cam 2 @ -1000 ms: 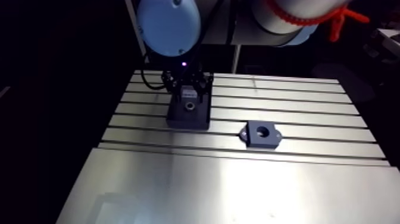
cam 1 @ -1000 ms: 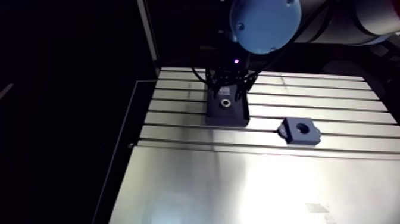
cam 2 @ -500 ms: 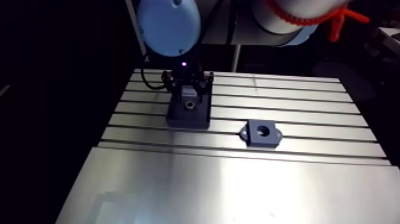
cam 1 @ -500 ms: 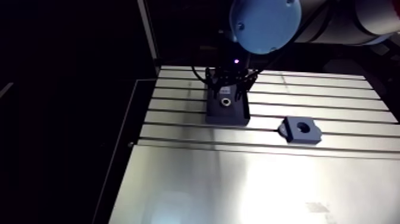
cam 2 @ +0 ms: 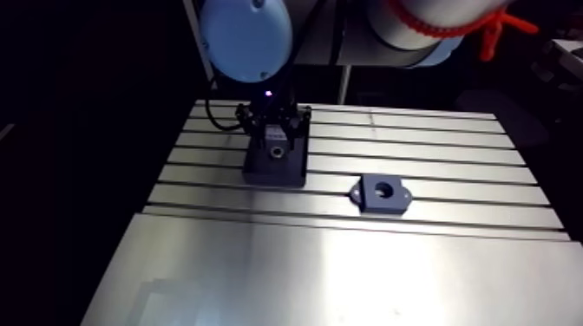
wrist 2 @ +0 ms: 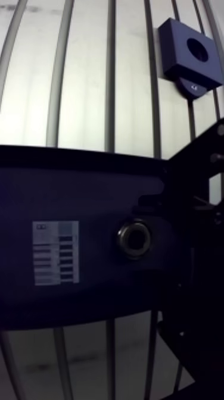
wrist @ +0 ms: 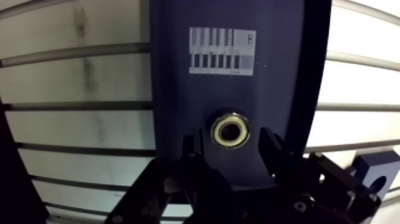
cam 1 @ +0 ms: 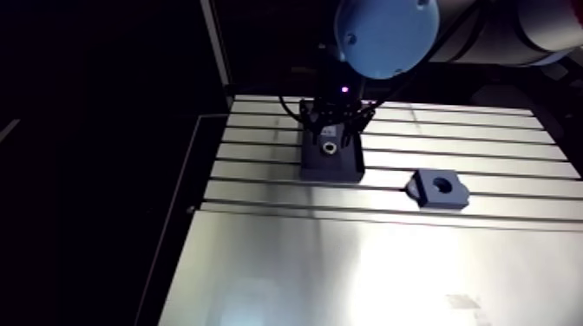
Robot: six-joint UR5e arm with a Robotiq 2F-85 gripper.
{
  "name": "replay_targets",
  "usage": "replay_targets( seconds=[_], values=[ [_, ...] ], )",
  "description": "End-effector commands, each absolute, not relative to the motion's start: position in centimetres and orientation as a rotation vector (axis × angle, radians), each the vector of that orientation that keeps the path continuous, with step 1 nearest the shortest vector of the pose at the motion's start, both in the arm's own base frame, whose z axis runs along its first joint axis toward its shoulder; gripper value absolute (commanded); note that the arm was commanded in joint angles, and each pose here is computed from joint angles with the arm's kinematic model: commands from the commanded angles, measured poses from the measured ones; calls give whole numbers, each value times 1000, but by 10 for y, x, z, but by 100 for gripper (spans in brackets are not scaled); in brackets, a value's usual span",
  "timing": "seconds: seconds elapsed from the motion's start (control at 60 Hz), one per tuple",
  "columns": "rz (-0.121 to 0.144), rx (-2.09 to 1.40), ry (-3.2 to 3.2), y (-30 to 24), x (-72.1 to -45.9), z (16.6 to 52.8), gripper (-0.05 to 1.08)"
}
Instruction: Pick up the bearing and press it into the housing until flush.
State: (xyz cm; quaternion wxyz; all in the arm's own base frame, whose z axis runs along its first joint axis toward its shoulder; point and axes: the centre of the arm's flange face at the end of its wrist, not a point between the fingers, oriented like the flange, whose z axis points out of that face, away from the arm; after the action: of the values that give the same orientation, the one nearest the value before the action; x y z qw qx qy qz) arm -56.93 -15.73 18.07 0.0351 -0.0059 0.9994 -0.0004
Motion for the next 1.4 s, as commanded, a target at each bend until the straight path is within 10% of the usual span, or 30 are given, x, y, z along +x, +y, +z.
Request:
replay_targets(
  seconds=[0.017, 1.4],
  values=[
    [3, -18, 3066, -157, -569, 177, 41],
    [21, -23, 3083, -157, -572, 174, 44]
  ],
)
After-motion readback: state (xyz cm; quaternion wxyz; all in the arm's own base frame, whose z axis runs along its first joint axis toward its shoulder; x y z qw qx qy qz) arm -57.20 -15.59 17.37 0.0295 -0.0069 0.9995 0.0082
